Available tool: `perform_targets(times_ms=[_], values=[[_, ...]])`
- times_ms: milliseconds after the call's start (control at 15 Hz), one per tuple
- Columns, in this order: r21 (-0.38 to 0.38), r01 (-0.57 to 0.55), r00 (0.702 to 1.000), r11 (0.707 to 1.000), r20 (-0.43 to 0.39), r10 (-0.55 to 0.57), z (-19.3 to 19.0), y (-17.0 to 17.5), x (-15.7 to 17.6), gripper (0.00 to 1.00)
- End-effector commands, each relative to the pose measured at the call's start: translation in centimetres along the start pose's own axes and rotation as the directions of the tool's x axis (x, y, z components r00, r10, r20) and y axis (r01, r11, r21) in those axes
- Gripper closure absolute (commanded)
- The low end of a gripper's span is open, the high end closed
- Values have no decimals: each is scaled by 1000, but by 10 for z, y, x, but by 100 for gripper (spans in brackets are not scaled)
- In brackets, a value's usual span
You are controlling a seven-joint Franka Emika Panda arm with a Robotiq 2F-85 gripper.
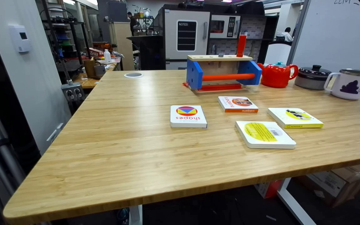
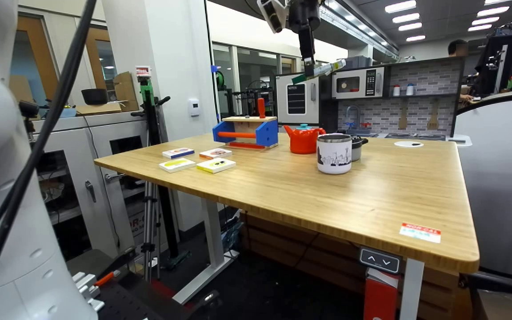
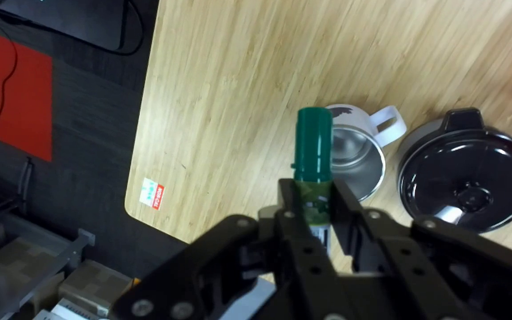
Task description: Put the green marker inside the white thermos
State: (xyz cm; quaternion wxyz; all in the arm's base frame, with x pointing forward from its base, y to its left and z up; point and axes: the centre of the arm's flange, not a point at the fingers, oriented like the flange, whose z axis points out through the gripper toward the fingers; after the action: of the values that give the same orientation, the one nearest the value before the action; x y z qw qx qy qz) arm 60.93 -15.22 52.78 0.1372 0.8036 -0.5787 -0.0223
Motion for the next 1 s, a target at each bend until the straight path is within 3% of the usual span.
perform_targets(times_ms=[0, 400, 933], values=[[38, -97, 989, 995, -112, 100, 10, 11, -12, 94], [196, -203, 950, 959, -196, 241, 18, 3, -14, 94], [200, -295, 835, 934, -422, 354, 9, 14, -33, 94]])
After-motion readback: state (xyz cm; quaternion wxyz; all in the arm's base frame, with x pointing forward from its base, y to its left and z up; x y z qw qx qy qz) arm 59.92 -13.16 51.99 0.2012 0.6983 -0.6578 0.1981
